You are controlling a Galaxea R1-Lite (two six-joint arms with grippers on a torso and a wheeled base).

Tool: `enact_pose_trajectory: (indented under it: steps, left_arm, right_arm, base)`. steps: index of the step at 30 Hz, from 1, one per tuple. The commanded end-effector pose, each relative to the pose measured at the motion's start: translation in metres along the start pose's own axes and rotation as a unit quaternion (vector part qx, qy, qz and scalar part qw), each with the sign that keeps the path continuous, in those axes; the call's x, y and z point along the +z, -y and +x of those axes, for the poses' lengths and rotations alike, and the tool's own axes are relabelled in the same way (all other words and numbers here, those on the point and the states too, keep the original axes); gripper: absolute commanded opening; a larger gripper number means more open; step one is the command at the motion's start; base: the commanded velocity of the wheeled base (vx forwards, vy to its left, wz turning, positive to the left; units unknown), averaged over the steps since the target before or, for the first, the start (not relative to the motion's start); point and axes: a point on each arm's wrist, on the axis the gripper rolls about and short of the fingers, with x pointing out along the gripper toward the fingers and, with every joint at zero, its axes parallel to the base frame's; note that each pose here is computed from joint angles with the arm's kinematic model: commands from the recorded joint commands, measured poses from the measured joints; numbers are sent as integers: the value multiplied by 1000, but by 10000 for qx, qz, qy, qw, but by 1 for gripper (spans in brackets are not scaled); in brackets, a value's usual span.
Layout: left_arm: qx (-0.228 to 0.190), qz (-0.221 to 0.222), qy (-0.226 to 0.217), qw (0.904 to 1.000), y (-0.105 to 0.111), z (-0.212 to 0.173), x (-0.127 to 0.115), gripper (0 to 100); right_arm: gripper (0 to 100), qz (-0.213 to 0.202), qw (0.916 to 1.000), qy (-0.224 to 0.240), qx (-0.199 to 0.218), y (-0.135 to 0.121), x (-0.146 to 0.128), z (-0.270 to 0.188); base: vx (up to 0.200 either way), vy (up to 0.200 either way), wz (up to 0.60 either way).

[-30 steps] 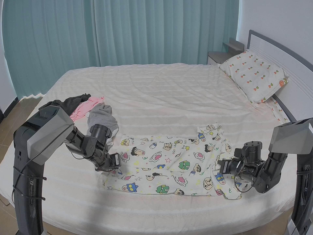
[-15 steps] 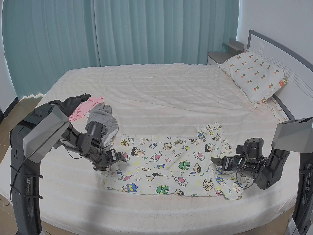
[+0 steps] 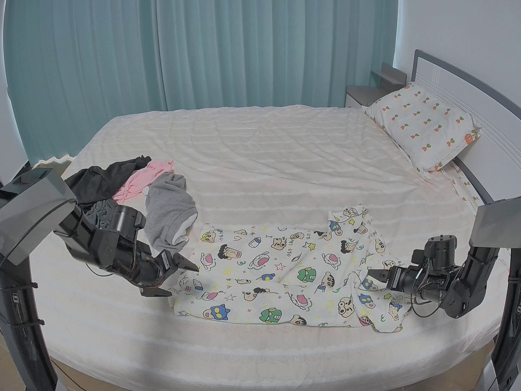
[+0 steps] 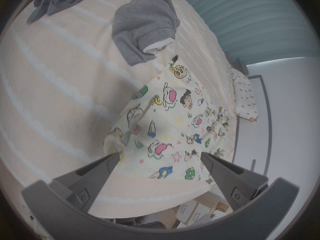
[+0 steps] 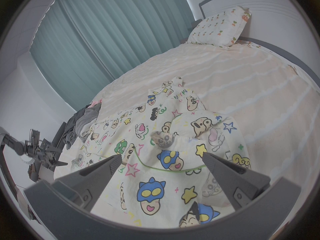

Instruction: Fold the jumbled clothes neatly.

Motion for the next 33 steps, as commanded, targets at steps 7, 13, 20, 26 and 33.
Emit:
enact_pose_trajectory:
  steps: [7,13,20,26,33]
  left_arm:
    - [-1089,-32,798,9908,-11,-21,-44,100]
    - [-1060,-44,812,9910,-11,-21,-44,100]
    - [-1060,-44,812,9910,-12,-22,-45,100]
    - [-1055,-40,808,9911,-12,-22,-45,100]
    - [-1046,-33,804,9913,-12,-21,-46,100]
  right_arm:
    - [100,194,9986,-488,-83,38,-18,30]
    - [100,120,9986,-520,-53,40,-20,43]
    - [0,94,9987,-492,-29,39,-19,47]
    - [0,138,9997,-169,57,34,-5,37]
    - [0,214,9977,570,310,31,8,24]
  base:
    - [0,0,0]
    - [0,0,0]
    - [0,0,0]
    - [0,0,0]
    - [0,0,0]
